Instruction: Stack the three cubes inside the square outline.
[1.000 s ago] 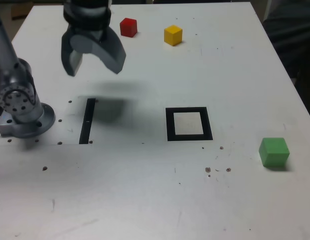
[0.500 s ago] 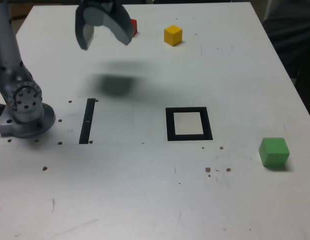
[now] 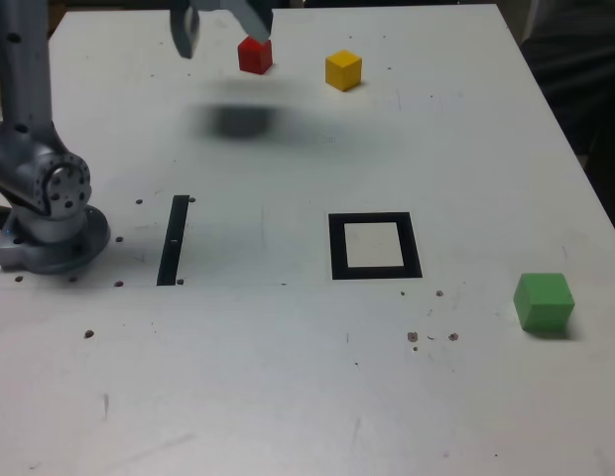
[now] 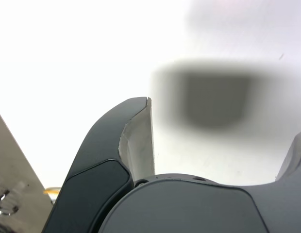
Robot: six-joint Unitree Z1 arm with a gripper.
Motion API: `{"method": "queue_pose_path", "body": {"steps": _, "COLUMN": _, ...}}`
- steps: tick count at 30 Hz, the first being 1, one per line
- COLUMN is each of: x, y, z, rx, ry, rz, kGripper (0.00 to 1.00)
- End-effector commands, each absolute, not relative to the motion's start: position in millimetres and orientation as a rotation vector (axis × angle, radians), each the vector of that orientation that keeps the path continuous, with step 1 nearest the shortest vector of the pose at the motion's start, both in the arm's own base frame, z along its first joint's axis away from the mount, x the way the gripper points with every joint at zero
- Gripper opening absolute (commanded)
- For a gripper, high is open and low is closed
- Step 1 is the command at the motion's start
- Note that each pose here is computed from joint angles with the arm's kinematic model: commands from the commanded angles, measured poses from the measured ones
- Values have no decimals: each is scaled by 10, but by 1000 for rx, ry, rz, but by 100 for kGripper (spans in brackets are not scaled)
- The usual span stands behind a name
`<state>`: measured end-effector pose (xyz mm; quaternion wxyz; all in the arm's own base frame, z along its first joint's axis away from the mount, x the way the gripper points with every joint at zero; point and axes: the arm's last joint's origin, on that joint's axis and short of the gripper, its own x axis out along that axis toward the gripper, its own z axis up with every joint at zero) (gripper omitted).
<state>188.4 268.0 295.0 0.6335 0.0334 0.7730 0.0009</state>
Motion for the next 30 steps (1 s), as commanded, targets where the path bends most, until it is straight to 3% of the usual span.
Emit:
{"method": "queue_pose_path", "body": {"steps": 1, "x": 1908, "y": 2783, "z": 2935, "rx": 84, "ry": 1769, "rz": -1, "kGripper": 100}}
{"method": "queue_pose_path", "body": {"steps": 10, "x": 1996, "y": 3253, "z": 2885, "rx": 181, "ry": 1794, "rz": 5, "kGripper": 99}}
{"method": "queue_pose_path", "body": {"steps": 19, "x": 2082, "y": 3458, "z": 2753, "rx": 363, "ry": 1787, "rz": -95, "kGripper": 100}}
{"method": "queue_pose_path", "body": {"steps": 30, "x": 2190, "y": 3640, "z": 2533, "rx": 381, "ry": 1791, "rz": -94, "kGripper": 100}}
